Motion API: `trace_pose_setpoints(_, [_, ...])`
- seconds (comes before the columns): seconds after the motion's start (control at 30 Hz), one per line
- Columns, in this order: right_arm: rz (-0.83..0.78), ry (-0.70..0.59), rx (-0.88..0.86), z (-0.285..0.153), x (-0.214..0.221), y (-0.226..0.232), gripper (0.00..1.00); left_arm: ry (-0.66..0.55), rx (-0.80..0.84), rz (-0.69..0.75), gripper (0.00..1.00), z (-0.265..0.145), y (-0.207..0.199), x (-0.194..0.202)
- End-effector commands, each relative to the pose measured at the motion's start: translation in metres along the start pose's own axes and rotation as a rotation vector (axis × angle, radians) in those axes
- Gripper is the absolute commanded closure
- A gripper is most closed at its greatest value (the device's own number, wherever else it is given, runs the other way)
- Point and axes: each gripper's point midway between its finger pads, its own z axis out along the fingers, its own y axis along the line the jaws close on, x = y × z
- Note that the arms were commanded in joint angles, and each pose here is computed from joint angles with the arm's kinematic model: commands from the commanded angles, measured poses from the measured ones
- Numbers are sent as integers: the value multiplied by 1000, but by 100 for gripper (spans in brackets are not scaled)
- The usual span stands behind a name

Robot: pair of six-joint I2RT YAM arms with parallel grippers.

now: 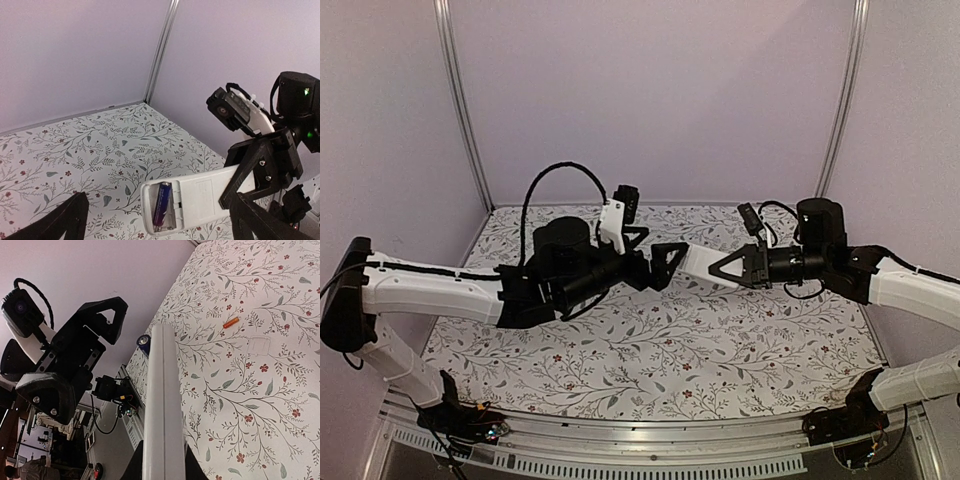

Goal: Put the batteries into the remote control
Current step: Load the battery into the battery compartment.

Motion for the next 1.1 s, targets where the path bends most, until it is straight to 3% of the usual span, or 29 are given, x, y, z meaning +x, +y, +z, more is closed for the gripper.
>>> trace_pose_setpoints(0.0, [-25,-28,73,-2,0,-12,100,-125,-109,-279,0,-23,35,-18])
trace_pose_setpoints(0.13, [-45,-50,80,-6,-6,-9,100,-147,22,-476,1,-30,39,-12])
trace_pose_setpoints(0.3, [-47,-42,63,-4,-7,-5,100,-108,79,-584,0,-19,35,3])
trace_pose_setpoints(0.83, [-40,-37,55,-1,-11,-3,100,-71,189,-788,0,18,16,22])
trace_pose_setpoints(1.07, [-43,-32,52,0,-10,-2,100,-50,220,-868,7,32,12,29])
